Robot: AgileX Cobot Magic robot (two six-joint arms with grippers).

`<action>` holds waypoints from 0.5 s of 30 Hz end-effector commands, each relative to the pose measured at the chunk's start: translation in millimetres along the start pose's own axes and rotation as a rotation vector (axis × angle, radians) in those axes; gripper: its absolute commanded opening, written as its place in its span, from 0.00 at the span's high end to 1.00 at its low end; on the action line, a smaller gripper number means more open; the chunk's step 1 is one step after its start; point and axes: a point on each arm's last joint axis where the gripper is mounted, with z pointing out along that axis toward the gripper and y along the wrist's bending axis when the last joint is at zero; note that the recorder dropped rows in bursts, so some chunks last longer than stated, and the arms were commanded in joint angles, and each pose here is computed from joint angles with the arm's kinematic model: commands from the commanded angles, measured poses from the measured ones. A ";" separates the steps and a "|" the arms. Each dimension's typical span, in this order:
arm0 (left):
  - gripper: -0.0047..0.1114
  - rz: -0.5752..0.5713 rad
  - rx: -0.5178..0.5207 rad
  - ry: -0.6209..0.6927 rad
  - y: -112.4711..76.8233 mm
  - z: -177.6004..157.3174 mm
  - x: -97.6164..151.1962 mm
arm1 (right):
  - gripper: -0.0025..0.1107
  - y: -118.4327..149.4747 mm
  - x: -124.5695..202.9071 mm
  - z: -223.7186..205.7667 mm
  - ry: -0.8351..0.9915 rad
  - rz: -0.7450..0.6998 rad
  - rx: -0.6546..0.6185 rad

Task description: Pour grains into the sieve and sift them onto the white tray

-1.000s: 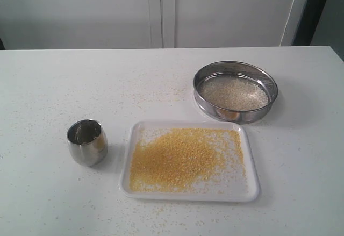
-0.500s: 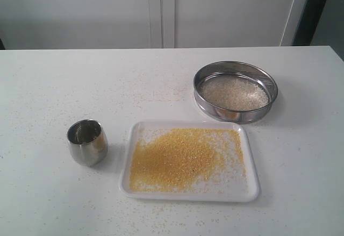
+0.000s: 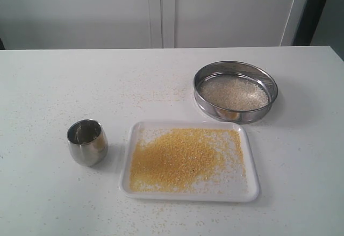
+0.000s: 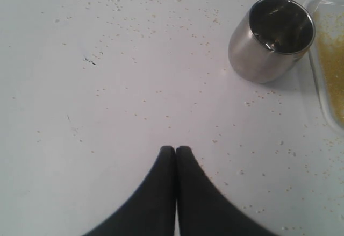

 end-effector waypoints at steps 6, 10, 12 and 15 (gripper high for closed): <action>0.96 -0.012 0.004 0.008 0.0 0.5 3.0 | 0.98 -2.3 -0.4 0.1 -0.021 0.001 0.037; 0.96 -0.012 0.004 0.008 0.0 0.5 3.0 | 0.98 -2.8 -0.4 0.1 -0.023 0.003 0.046; 0.96 -0.012 0.004 0.008 0.0 0.5 3.0 | 0.98 -2.8 -0.4 0.1 -0.023 0.003 0.046; 0.96 -0.012 0.004 0.008 0.0 0.5 3.0 | 0.98 -2.8 -0.4 0.1 -0.023 0.003 0.046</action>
